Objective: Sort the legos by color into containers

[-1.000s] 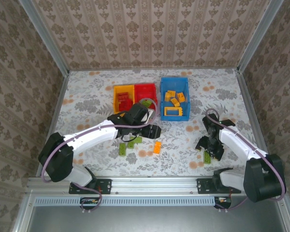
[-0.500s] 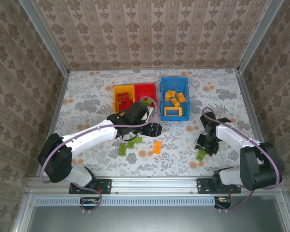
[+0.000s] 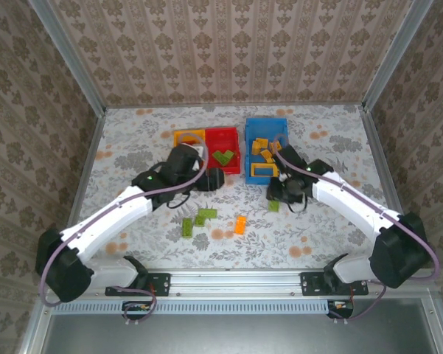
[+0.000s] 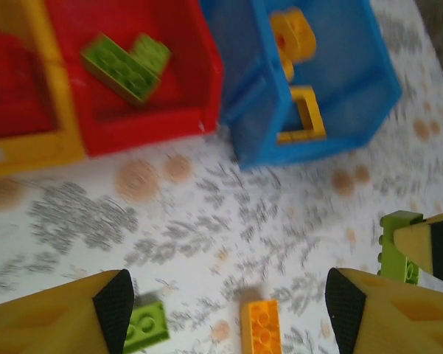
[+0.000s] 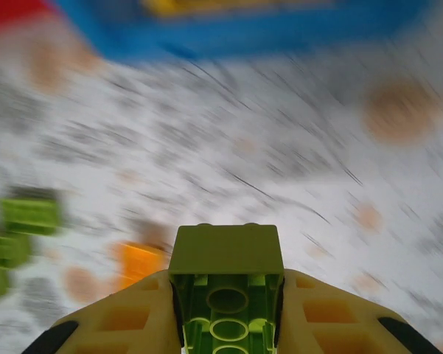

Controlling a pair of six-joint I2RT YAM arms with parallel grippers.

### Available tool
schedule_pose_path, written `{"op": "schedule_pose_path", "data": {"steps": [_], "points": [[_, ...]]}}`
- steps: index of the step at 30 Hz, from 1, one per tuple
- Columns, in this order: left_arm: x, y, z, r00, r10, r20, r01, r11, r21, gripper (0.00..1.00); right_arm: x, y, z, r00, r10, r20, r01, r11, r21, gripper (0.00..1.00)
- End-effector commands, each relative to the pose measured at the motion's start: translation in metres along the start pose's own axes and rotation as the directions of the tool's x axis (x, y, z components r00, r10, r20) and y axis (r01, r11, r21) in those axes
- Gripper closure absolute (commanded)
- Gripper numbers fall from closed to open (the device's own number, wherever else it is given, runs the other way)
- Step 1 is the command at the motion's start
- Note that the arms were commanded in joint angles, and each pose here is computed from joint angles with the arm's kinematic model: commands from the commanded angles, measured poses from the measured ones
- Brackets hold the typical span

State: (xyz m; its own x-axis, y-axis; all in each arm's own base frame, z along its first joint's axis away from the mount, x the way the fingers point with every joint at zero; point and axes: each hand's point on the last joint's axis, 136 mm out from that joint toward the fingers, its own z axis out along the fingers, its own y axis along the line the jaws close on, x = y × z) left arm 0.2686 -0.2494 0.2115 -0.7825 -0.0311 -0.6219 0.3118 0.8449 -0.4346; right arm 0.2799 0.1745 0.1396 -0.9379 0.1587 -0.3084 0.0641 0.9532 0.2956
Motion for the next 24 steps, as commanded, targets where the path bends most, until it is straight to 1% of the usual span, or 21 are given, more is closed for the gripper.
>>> {"op": "schedule_pose_path", "data": {"steps": [1, 2, 4, 8, 12, 15, 19, 21, 24], "points": [[-0.013, 0.024, -0.013, 0.996, -0.067, 0.062, 0.071, 0.994, -0.079, 0.28, -0.044, 0.047, 0.004, 0.986, -0.104, 0.132, 0.113, 0.991, -0.068, 0.74], [-0.015, 0.028, -0.014, 0.995, -0.075, 0.068, 0.081, 0.993, -0.084, 0.28, -0.058, 0.061, 0.005, 0.979, -0.119, 0.164, 0.135, 0.987, -0.086, 0.74], [-0.021, 0.031, -0.015, 0.993, -0.083, 0.085, 0.09, 0.992, -0.084, 0.28, -0.08, 0.082, 0.014, 0.972, -0.144, 0.187, 0.164, 0.982, -0.098, 0.75], [-0.032, 0.024, -0.014, 0.99, -0.081, 0.112, 0.088, 0.995, -0.054, 0.28, -0.123, 0.116, 0.034, 0.956, -0.183, 0.227, 0.208, 0.974, -0.092, 0.75], [-0.036, 0.018, -0.012, 0.992, -0.069, 0.105, 0.073, 0.997, -0.037, 0.28, -0.152, 0.129, 0.064, 0.954, -0.198, 0.225, 0.212, 0.976, -0.041, 0.75], [-0.035, 0.017, -0.012, 0.993, -0.066, 0.102, 0.069, 0.997, -0.034, 0.28, -0.165, 0.131, 0.088, 0.956, -0.206, 0.209, 0.212, 0.977, -0.006, 0.75], [-0.033, 0.016, -0.014, 0.995, -0.047, 0.089, 0.05, 0.998, -0.03, 0.28, -0.178, 0.131, 0.108, 0.955, -0.209, 0.211, 0.213, 0.977, 0.004, 0.75], [-0.029, 0.016, -0.013, 0.997, -0.036, 0.068, 0.038, 0.999, -0.031, 0.28, -0.184, 0.129, 0.116, 0.955, -0.218, 0.202, 0.219, 0.975, 0.015, 0.72], [-0.019, 0.019, -0.01, 0.999, -0.021, 0.03, 0.022, 0.999, -0.04, 0.28, -0.186, 0.13, 0.126, 0.953, -0.241, 0.182, 0.242, 0.97, 0.017, 0.58]]}}
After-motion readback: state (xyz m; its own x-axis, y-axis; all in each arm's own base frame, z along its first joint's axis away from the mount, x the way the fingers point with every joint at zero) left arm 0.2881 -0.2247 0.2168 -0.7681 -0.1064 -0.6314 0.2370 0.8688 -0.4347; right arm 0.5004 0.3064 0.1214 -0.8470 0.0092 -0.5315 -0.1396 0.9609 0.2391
